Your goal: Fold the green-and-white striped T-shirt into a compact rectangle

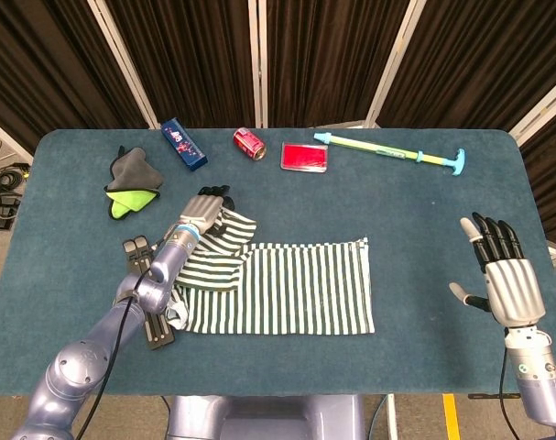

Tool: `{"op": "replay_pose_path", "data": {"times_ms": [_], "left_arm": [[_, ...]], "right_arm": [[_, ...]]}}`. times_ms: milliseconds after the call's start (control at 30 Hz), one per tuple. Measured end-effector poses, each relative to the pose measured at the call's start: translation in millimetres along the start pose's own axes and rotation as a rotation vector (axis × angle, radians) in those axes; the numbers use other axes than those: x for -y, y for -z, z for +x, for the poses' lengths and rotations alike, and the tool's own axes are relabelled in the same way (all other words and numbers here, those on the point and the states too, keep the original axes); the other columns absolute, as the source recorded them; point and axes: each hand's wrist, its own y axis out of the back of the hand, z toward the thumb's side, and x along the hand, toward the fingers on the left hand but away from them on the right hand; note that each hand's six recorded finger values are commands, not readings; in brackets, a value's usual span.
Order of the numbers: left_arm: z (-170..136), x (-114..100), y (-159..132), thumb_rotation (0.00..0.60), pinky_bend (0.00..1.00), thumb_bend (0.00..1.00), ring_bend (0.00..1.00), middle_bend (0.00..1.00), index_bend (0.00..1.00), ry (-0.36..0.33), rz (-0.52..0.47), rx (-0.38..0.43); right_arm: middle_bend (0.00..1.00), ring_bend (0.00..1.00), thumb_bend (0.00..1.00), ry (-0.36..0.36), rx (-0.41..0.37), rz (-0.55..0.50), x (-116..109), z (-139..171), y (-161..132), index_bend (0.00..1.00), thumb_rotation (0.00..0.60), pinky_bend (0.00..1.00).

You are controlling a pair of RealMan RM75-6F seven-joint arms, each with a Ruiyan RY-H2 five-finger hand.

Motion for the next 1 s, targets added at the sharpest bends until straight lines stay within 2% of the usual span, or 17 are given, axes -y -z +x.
{"op": "replay_pose_path", "data": {"times_ms": [433,1000], "left_arm": [[-0.6,2.8,-0.3,0.6,0.0,0.46,0.0,0.0,0.51,0.001,-0.01,0.002],[-4.2,4.0,0.0,0.6,0.0,0.46,0.0,0.0,0.54,-0.02,-0.037,0.018]], "right_arm": [[0.0,0.0,0.02,0.002,0.001,-0.002,-0.6,-0.2,0.8,0.07,0.6,0.0],[0.0,0.0,0.02,0.014,-0.007,-0.006,-3.9,1.2,-1.6,0.07,0.6,0.0]]}}
